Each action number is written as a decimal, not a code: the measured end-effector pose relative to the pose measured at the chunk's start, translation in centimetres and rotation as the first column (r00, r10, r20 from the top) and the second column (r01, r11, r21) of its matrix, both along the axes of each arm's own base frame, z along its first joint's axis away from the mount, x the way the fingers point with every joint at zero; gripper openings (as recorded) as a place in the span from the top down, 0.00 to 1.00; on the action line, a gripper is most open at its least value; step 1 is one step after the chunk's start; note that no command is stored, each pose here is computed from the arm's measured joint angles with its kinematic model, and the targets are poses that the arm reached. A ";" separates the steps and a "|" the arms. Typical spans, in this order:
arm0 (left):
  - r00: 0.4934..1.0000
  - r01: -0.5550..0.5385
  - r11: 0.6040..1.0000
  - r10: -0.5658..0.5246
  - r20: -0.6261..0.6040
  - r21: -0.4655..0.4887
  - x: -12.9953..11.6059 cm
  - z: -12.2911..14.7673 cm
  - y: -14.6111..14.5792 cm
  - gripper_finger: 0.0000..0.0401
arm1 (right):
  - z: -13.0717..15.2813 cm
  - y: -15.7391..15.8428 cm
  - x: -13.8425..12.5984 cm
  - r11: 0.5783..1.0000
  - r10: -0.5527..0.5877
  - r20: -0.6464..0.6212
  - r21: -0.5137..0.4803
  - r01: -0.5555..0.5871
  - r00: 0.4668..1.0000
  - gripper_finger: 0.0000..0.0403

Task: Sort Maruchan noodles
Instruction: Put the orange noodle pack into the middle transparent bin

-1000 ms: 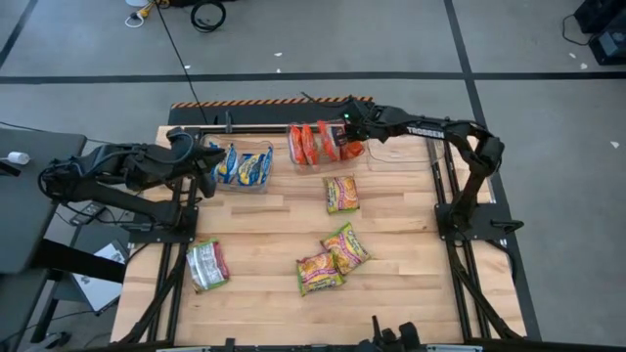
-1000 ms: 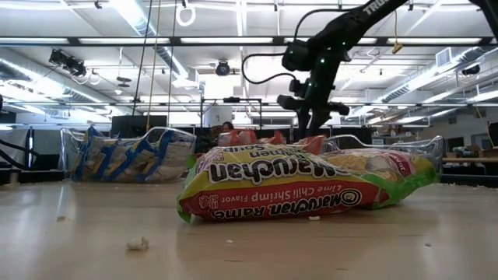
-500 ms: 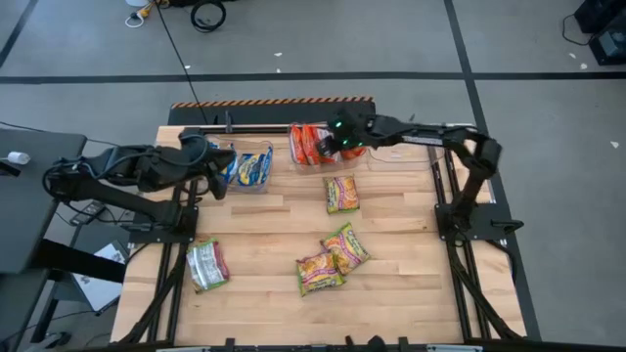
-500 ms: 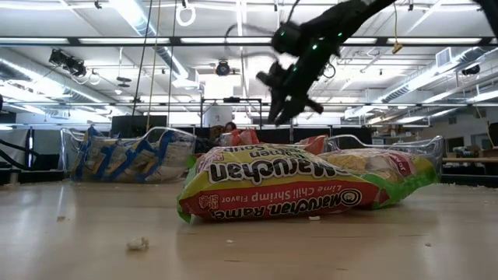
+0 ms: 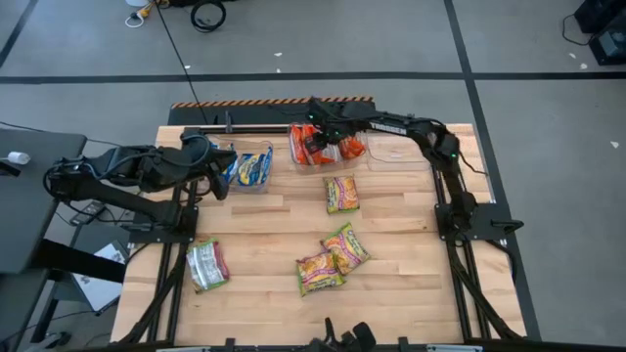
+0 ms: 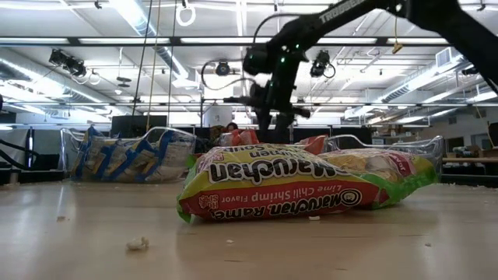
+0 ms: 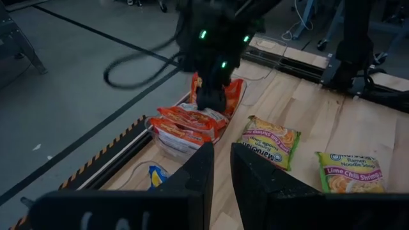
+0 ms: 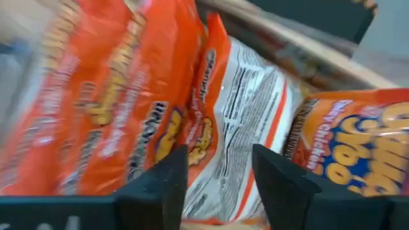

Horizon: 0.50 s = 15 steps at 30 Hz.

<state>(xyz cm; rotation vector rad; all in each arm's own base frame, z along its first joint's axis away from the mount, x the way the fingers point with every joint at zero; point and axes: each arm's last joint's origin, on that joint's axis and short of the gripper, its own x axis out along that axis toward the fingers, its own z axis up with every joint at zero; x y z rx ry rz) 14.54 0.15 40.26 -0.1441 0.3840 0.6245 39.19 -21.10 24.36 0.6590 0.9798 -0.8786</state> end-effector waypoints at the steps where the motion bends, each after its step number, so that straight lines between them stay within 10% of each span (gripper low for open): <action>1: 1.000 -0.002 1.000 0.002 0.003 -0.004 0.0 0.0 0.0 0.85 | -0.5 -0.2 0.2 1.000 0.001 -0.007 0.012 -0.001 1.000 0.54; 9: 1.000 0.005 1.000 -0.005 -0.008 -0.011 -0.1 -0.1 0.0 0.85 | -2.6 -1.4 0.7 0.994 -0.067 -0.001 0.083 0.067 0.998 0.44; 15: 0.999 0.008 1.000 -0.008 -0.038 -0.010 -0.2 -0.3 0.0 0.85 | -2.4 -2.2 0.4 0.992 -0.103 0.021 0.080 0.101 0.994 0.66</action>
